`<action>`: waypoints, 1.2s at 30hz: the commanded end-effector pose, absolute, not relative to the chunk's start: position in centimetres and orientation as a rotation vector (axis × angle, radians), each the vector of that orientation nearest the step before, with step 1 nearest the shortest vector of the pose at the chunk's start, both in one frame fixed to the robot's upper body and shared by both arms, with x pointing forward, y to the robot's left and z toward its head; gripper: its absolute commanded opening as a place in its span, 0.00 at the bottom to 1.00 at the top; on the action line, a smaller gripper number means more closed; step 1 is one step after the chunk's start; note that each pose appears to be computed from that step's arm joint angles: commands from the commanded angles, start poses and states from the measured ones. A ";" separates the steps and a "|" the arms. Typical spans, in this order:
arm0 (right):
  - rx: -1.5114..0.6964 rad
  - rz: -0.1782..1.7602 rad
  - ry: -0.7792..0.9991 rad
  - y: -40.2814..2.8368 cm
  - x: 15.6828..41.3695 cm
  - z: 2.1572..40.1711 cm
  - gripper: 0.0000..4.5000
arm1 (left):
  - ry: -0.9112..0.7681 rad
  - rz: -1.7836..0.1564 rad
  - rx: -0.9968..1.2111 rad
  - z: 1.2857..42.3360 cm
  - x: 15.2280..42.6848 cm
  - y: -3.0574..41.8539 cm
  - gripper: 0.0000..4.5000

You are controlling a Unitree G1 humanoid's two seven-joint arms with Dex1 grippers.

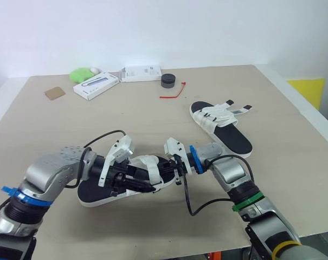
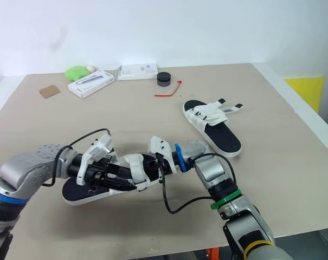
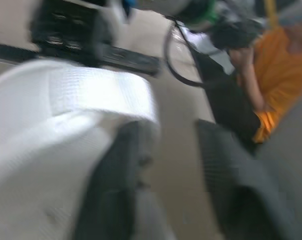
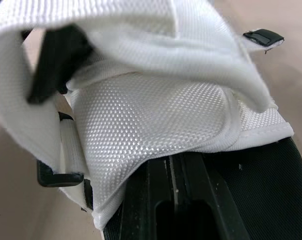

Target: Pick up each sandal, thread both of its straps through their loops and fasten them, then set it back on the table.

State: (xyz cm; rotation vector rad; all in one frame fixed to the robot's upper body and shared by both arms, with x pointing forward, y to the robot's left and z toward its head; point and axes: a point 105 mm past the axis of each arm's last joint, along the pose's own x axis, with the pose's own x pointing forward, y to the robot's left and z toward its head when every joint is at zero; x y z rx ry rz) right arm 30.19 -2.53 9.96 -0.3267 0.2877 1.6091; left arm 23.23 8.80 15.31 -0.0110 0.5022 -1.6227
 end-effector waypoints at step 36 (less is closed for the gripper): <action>-0.316 1.592 0.432 -3.3 29.8 7.2 0.00 | 0.428 -1.356 0.088 10.5 22.3 11.3 0.98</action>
